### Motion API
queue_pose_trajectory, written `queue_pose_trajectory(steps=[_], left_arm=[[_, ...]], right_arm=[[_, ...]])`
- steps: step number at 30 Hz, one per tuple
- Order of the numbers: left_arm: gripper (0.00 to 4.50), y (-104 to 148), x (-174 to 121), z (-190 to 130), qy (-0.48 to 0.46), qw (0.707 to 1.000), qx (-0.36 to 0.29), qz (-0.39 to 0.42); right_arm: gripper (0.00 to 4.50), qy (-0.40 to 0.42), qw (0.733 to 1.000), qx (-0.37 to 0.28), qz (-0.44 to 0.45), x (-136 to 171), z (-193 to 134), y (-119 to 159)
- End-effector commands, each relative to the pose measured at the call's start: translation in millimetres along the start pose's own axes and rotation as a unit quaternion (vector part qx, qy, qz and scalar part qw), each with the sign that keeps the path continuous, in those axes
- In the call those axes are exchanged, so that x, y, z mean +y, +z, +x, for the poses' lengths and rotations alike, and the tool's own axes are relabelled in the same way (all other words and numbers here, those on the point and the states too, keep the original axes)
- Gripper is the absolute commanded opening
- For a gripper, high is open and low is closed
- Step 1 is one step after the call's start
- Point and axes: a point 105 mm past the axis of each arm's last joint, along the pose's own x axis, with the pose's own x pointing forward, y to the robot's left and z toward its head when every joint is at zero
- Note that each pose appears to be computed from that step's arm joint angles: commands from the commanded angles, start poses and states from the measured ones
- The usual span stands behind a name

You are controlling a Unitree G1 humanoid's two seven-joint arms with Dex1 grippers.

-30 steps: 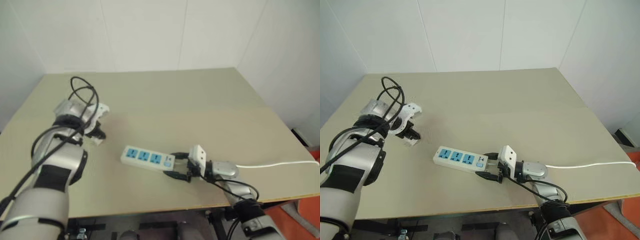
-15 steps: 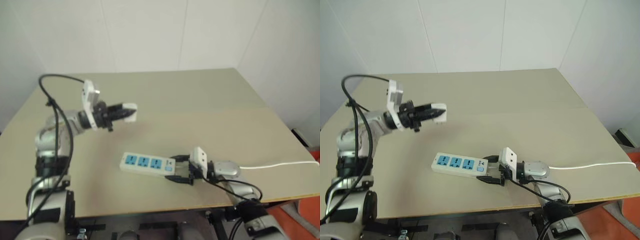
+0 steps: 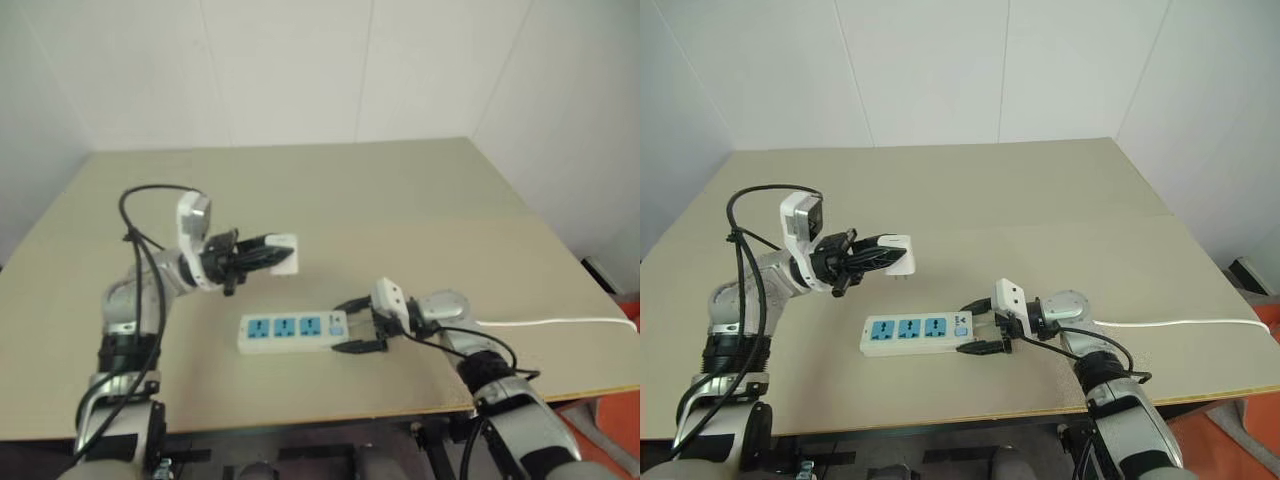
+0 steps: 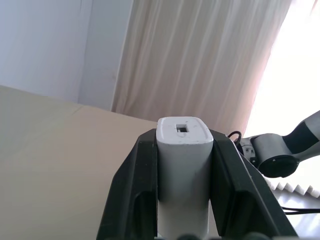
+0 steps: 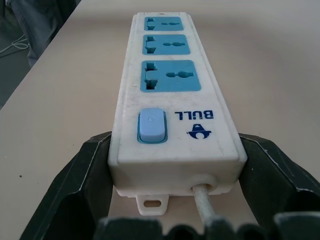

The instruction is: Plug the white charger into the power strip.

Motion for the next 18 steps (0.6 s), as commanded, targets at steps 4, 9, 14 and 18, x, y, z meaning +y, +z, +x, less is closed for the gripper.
queue_pose_trajectory(steps=[4, 9, 14, 18], left_arm=[[0.99, -4.4, -1.9, 1.8, -0.033, 0.999, -0.006, -0.010], [0.99, -29.8, -3.9, 4.9, -0.057, 0.997, 0.038, 0.033], [0.99, -46.1, -0.2, 7.2, -0.070, 0.996, 0.043, 0.040], [0.99, -67.1, 4.1, 6.3, -0.069, 0.994, 0.079, 0.040]], right_arm=[[3.43, 0.023, 0.999, 0.034, 0.014, 9.1, 9.7, -19.4], [3.43, 0.026, 0.999, 0.023, 0.011, 12.6, 15.0, -17.5], [3.43, 0.020, 1.000, 0.013, 0.009, 12.6, 19.2, -14.6], [3.43, 0.021, 1.000, 0.007, 0.008, 15.3, 23.1, -12.7]])
